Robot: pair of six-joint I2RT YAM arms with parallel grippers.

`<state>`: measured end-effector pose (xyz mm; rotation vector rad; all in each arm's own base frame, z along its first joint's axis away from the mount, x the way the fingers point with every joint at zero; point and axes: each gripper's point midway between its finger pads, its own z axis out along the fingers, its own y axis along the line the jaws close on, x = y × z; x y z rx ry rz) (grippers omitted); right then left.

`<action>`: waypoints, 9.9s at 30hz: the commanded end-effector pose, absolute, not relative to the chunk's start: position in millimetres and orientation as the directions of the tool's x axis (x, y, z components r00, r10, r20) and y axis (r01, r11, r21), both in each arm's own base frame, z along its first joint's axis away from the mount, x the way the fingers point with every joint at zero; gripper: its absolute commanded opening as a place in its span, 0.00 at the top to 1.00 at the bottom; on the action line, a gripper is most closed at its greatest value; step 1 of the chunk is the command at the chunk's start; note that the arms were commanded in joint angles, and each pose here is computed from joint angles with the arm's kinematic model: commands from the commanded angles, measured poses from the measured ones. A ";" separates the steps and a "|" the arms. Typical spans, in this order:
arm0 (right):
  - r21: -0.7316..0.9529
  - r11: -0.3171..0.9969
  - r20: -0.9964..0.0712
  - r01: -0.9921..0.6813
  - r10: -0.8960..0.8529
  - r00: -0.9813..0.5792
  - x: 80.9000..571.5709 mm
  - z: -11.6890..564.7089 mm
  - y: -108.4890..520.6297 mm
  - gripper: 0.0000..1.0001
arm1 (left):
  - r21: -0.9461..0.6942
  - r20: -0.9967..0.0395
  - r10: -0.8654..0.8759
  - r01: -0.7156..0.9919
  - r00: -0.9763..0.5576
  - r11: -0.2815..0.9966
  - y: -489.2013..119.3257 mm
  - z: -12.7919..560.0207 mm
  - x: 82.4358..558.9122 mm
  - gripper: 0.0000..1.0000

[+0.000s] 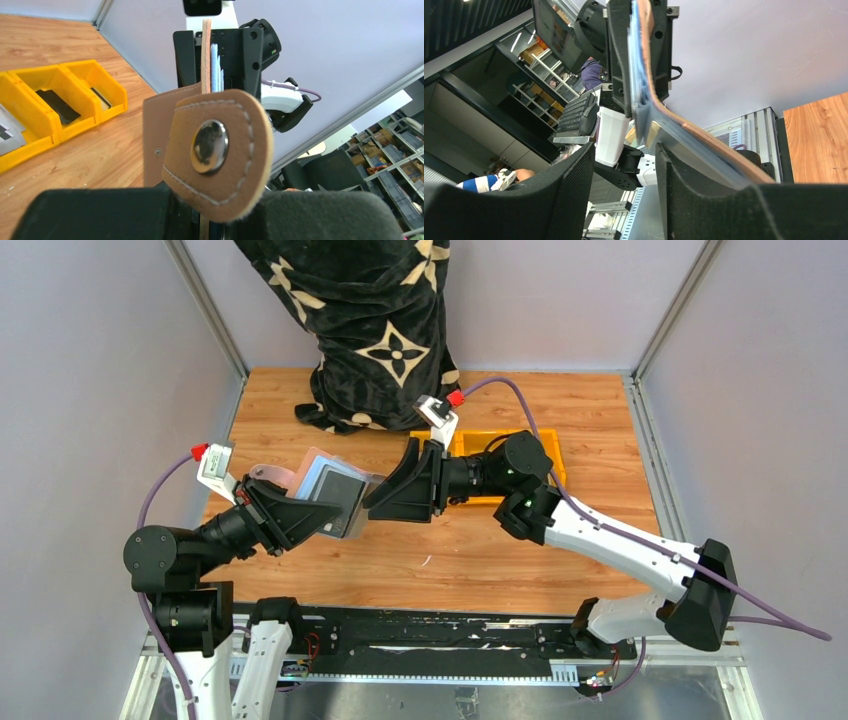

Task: Take the credit cards out of the card holder
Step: Remove the credit card from the card holder.

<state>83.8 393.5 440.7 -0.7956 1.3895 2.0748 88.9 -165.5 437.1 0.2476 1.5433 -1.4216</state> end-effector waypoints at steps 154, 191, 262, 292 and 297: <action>0.549 -0.580 -0.597 -0.602 0.232 -0.768 90.2 445.8 414.5 1.00 | -0.649 -0.736 -0.437 0.722 -0.517 0.240 -169.0 427.3 79.8 0.74; 0.563 -0.465 -0.657 -0.684 0.251 -0.711 80.5 409.8 397.7 1.00 | -0.635 -0.750 -0.508 0.678 -0.425 0.371 -157.0 431.8 97.3 0.88; 0.485 -0.585 -0.632 -0.650 0.279 -0.723 58.4 428.7 390.5 0.54 | -0.651 -0.731 -0.525 0.678 -0.436 0.342 -158.1 444.3 93.9 0.85; 0.478 -0.629 -0.602 -0.613 0.273 -0.750 61.8 440.2 396.9 1.00 | -0.680 -0.706 -0.512 0.670 -0.488 0.298 -161.9 437.9 91.0 0.75; 0.465 -0.635 -0.607 -0.616 0.277 -0.745 55.7 437.1 387.4 0.93 | -0.685 -0.698 -0.521 0.670 -0.492 0.285 -162.0 443.3 91.1 0.83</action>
